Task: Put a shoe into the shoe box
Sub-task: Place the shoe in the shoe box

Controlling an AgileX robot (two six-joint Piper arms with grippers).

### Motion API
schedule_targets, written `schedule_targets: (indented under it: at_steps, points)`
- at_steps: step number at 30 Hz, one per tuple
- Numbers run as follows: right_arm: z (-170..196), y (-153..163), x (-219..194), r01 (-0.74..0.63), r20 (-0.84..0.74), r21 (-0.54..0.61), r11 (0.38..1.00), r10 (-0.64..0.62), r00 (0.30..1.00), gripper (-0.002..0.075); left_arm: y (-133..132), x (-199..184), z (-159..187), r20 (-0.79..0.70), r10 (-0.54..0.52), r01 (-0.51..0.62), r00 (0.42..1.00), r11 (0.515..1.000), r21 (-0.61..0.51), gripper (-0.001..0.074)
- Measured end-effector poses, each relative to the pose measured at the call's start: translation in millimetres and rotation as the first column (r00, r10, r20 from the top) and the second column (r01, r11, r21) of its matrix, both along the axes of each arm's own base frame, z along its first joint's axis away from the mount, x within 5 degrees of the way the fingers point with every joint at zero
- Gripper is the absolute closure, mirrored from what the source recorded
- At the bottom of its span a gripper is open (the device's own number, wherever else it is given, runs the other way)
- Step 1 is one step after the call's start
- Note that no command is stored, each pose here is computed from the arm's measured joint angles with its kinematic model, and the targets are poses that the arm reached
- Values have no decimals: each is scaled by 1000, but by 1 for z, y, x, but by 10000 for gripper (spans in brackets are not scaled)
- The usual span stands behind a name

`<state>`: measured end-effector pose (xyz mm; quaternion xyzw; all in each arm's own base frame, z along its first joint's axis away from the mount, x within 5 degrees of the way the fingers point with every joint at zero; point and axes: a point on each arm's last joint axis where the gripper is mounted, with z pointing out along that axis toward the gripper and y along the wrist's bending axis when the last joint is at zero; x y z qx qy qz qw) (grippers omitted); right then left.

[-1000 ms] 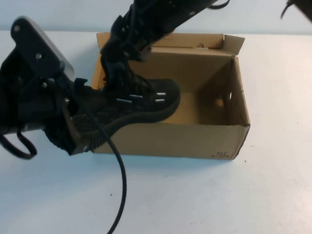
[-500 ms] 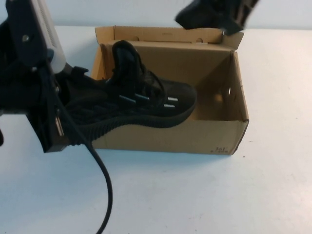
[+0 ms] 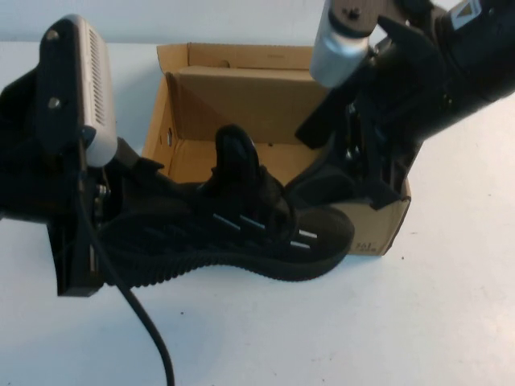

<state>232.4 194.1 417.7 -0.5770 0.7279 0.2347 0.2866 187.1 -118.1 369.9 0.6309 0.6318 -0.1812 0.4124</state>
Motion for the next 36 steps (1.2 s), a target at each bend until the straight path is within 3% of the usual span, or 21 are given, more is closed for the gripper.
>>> schedule_targets:
  at_steps: [11,21,36]
  points:
    - [-6,7,0,-42,-44,57,997,45,998,197,-1,-4,0,-26,-44,44,999,999,3,710]
    - [-19,17,7,-35,-99,51,998,40,994,98,-3,-8,2,-29,-87,87,996,996,-27,711]
    - [-40,24,1,-28,-182,18,999,31,983,90,-3,-8,1,-29,-97,96,995,995,-26,711]
